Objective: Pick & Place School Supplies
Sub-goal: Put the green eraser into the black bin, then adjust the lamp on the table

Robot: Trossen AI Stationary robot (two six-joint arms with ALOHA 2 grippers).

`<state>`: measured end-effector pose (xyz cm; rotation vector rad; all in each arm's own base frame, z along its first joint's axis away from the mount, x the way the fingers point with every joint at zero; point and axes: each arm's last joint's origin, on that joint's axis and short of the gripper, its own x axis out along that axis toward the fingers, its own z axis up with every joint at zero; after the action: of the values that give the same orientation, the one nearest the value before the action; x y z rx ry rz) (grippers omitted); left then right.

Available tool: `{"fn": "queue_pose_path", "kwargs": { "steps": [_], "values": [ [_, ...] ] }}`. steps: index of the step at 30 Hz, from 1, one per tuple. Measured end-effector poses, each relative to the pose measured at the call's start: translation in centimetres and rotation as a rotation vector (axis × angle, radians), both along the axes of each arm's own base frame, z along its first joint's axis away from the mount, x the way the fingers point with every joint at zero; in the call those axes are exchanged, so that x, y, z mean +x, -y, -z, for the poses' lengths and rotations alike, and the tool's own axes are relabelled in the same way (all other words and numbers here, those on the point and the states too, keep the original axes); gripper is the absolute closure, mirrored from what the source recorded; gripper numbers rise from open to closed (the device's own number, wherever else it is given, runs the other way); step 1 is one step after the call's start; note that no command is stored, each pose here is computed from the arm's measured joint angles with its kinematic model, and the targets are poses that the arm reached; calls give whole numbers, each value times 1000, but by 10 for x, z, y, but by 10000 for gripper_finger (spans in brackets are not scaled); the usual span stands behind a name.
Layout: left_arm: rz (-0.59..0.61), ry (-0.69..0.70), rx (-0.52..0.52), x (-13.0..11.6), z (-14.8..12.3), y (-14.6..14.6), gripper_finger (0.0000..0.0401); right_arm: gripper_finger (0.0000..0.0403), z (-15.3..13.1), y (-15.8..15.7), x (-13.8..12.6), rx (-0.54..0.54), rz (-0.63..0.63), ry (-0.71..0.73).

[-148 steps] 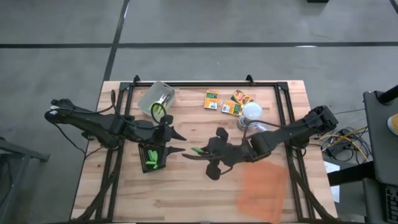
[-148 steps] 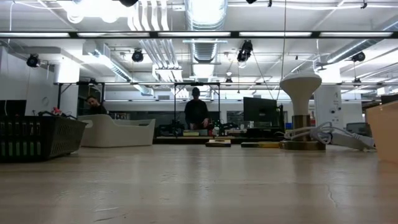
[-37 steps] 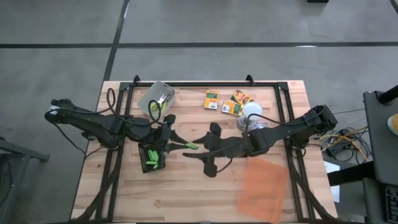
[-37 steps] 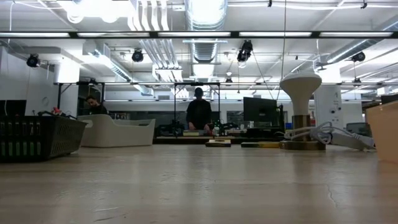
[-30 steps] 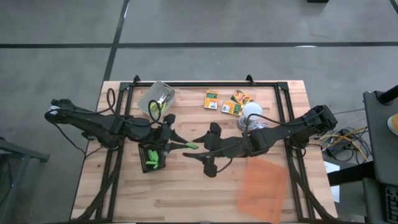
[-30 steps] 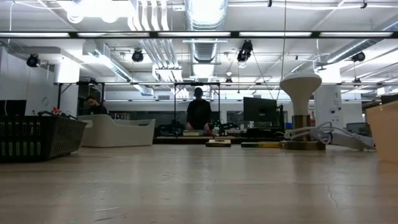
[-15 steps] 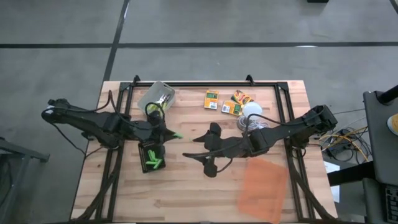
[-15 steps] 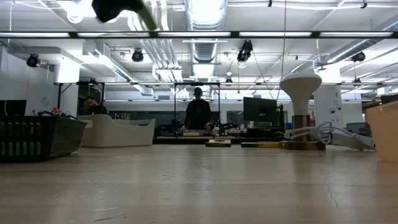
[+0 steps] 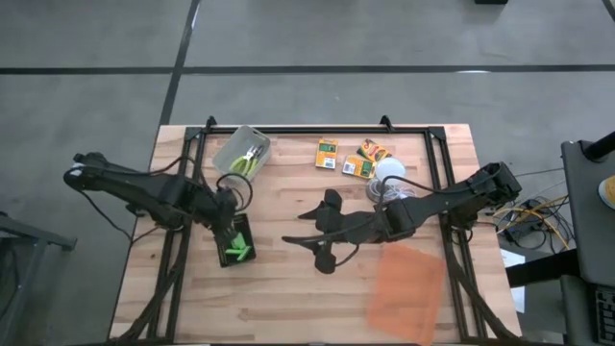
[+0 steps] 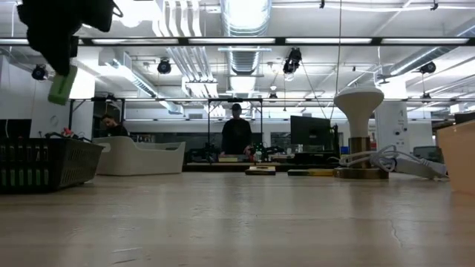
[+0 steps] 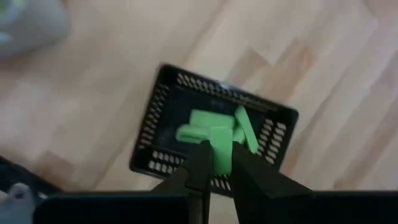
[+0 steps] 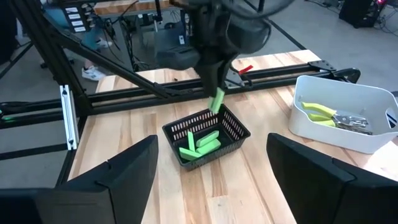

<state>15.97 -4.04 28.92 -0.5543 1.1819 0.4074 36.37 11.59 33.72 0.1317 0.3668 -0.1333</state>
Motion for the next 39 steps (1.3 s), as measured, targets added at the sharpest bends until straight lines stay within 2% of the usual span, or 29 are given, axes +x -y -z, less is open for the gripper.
{"fn": "queue_pose_path", "kwargs": {
  "steps": [7,15,19,28,39],
  "values": [
    [-7,-45,-44,1,33,2,357,111,0,0,0,0,0,0],
    [39,-5,-207,6,77,8,357,117,0,0,0,0,0,0],
    [7,-4,-271,6,90,9,357,114,0,0,0,0,0,0],
    [10,-4,-229,5,92,7,346,111,0,0,0,0,0,0],
    [5,24,-147,6,91,5,260,113,0,0,0,0,-1,0]
  ]
}}
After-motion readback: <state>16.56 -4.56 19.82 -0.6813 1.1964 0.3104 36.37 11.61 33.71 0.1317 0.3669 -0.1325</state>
